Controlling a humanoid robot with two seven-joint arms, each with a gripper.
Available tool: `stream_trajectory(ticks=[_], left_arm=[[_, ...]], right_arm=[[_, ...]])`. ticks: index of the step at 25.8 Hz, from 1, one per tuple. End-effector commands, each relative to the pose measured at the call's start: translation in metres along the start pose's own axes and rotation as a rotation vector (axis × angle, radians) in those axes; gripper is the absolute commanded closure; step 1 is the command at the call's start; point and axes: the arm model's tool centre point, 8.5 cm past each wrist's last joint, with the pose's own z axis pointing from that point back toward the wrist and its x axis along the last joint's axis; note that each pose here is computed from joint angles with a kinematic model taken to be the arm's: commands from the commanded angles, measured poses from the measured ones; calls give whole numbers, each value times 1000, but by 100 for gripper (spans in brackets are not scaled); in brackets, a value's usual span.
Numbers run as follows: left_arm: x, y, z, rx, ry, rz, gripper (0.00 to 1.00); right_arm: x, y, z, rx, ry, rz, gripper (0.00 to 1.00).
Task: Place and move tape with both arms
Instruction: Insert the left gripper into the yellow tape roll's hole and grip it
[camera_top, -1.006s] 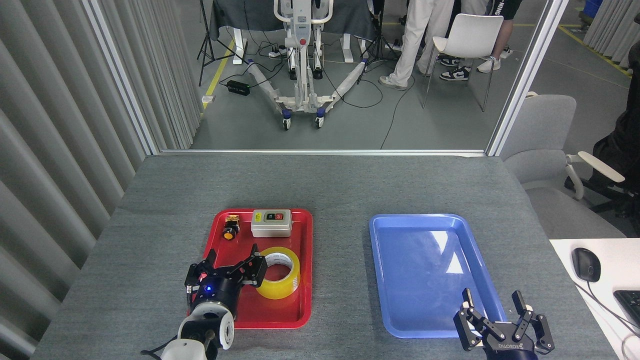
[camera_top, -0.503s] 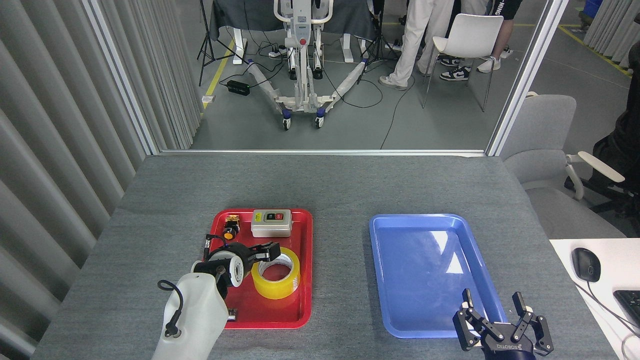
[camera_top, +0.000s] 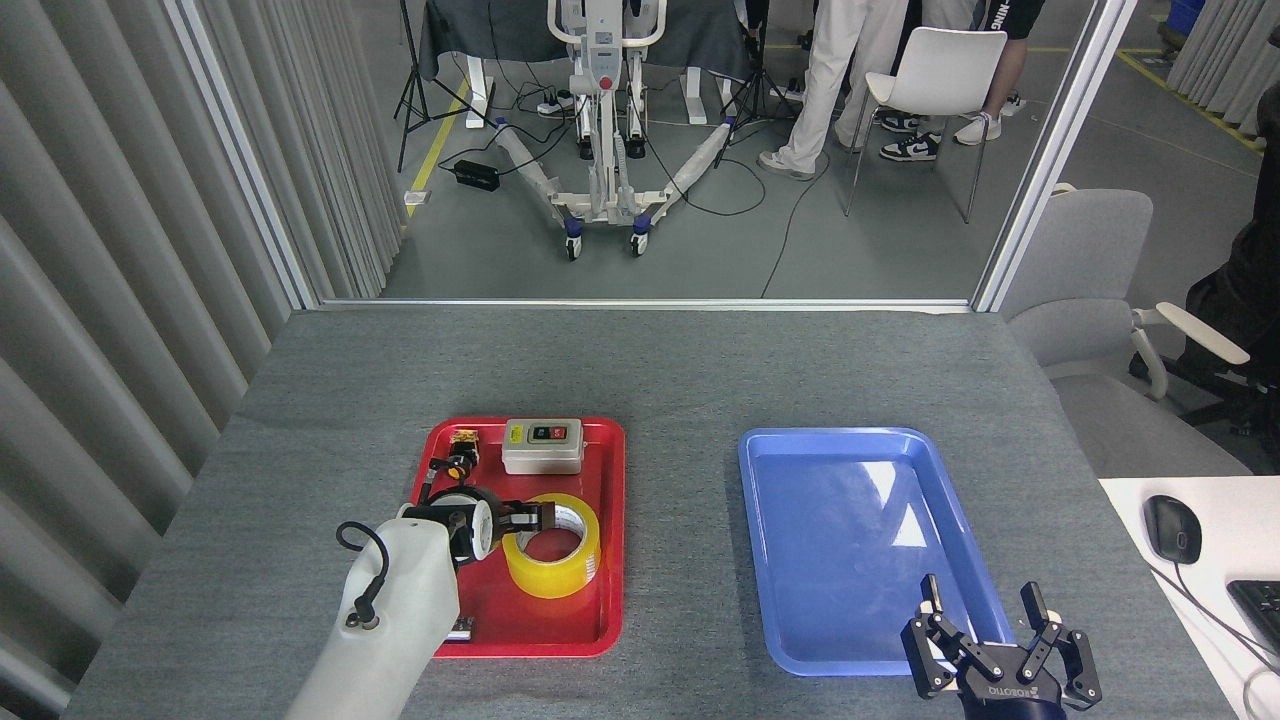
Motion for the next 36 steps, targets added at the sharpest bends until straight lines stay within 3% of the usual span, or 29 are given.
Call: stream_trajectory(ticks=[1,6,10,14,24,36], left_arm=[[-2,-11,-7,-38,22,-26,1],[-3,-14,-8,-54,26,-26,1],[-5,-4,-7,-56,33,-26,1],[-3,5,-5,-133,48,-47,1],[1,-7,2,-343,-4,6,0],[16,-7,4,-346,-60,46,1]], right_arm=[[0,0,0,-1,-1,0,0],[0,0,0,-3,2,-4,0],[3,0,0,-3,6,-16,0],[2,1,0,-1,15,-15,0],[1,1,1,1,23,-15,0],[1,5,2,10,21,-12,0]])
